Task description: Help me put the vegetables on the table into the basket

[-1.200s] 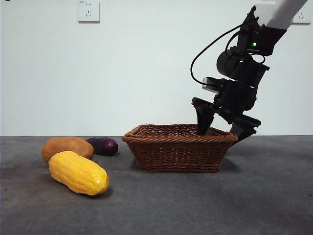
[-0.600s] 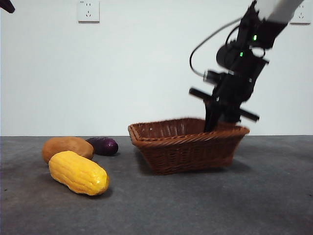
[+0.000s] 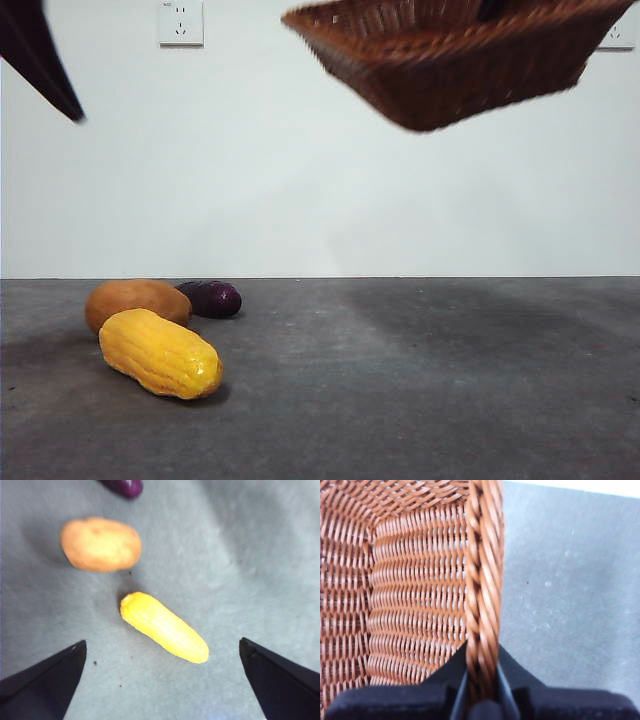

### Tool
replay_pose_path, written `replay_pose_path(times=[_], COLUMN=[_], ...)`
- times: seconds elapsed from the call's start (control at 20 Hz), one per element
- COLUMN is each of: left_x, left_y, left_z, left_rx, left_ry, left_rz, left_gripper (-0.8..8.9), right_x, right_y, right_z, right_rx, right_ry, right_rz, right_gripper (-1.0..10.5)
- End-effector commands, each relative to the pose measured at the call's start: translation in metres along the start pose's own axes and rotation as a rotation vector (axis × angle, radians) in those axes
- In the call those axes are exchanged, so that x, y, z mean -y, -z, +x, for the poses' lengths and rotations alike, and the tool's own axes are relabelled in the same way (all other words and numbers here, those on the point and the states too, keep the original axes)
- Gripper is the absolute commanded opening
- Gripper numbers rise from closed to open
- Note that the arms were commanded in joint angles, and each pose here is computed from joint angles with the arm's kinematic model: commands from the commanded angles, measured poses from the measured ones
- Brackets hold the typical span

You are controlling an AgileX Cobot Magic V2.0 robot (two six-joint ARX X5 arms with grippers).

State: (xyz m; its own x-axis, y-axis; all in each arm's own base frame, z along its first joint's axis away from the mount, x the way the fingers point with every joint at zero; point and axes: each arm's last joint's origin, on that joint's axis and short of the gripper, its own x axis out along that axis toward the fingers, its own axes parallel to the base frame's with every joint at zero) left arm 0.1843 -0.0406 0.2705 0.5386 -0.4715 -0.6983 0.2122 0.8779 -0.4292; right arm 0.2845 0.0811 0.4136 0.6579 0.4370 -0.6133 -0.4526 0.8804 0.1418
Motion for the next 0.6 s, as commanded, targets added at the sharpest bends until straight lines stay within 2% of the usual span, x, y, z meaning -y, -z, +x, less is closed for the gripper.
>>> replay_pose_path(times=[0.05, 0.4, 0.6], left_x=[0.005, 0.014, 0.023], left_y=[-0.004, -0.001, -0.009], left_z=[0.022, 0.105, 0.129], left_rx=[-0.034, -0.216, -0.265], left_ry=[-0.022, -0.111, -0.156], left_rz=[-0.053, -0.191, -0.222], left_gripper=[6.59, 6.59, 6.59], right_x=[-0.004, -0.011, -0.013], right_y=[0.000, 0.007, 0.008], right_z=[-0.014, -0.038, -0.038], right_rx=[0.026, 0.027, 0.016], right_ry=[-0.008, -0.011, -0.071], right_rz=[-0.034, -0.060, -0.060], right_gripper=[-0.1, -0.1, -0.1])
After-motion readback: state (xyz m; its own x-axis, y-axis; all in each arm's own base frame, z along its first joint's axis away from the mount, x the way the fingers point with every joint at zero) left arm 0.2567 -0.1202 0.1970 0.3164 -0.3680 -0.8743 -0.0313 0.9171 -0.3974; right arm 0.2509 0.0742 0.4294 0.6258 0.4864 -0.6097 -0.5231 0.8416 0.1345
